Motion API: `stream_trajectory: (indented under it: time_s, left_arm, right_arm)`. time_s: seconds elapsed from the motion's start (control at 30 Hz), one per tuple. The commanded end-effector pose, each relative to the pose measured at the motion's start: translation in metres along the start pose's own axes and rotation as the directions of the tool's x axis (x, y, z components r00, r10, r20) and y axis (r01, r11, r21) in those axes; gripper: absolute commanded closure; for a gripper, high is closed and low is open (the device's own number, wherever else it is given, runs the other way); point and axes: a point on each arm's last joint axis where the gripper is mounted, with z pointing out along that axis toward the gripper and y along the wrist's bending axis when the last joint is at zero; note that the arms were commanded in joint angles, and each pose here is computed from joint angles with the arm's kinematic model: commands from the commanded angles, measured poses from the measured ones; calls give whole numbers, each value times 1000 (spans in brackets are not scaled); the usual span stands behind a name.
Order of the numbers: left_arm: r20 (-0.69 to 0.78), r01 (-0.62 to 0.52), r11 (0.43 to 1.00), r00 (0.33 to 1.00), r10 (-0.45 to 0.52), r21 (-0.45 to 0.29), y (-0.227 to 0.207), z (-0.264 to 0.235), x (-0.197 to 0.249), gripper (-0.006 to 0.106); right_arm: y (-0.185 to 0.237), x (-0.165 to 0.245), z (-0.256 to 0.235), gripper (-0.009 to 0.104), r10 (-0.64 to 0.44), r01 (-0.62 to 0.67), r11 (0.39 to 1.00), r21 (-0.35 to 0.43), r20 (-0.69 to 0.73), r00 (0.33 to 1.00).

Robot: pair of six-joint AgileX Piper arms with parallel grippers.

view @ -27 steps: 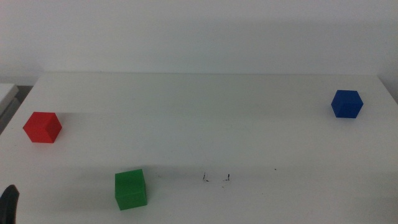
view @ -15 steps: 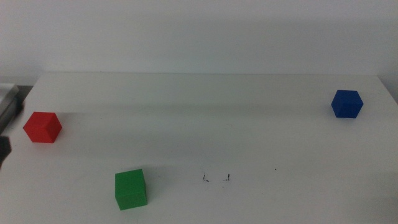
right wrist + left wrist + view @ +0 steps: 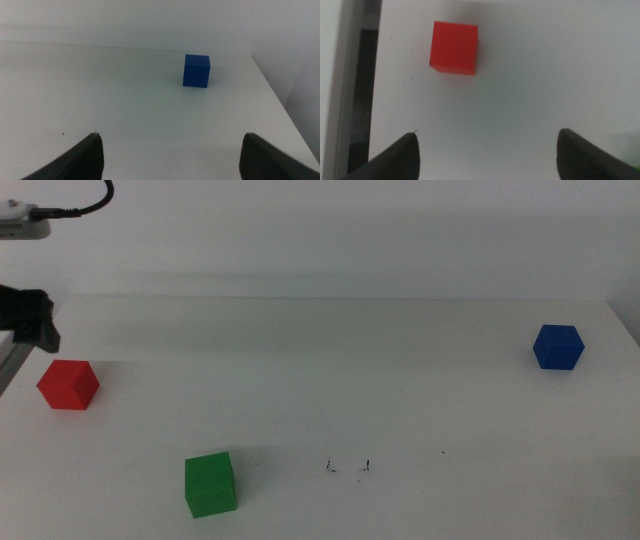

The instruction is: Stack red cubes first, then green, then blue cubes in a specific spot.

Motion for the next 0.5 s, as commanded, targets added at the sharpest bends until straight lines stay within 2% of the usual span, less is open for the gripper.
stream_trajectory:
  time_s: [0.0, 0.13, 0.47]
  left_arm:
    - [-55, -29, 998, 998, 32, 51, 12, 21, -20, 7]
    - [-133, -58, 996, 989, 65, 62, 29, 62, -40, 7]
    - [-145, -87, 994, 985, 96, 67, 43, 135, -63, 7]
  right_arm:
    - [0, 0, 0, 2, -15, 15, 1000, 5, 10, 1000]
    - [0, 0, 0, 2, -15, 15, 1000, 5, 10, 1000]
    - [0, 0, 0, 2, -15, 15, 1000, 5, 10, 1000]
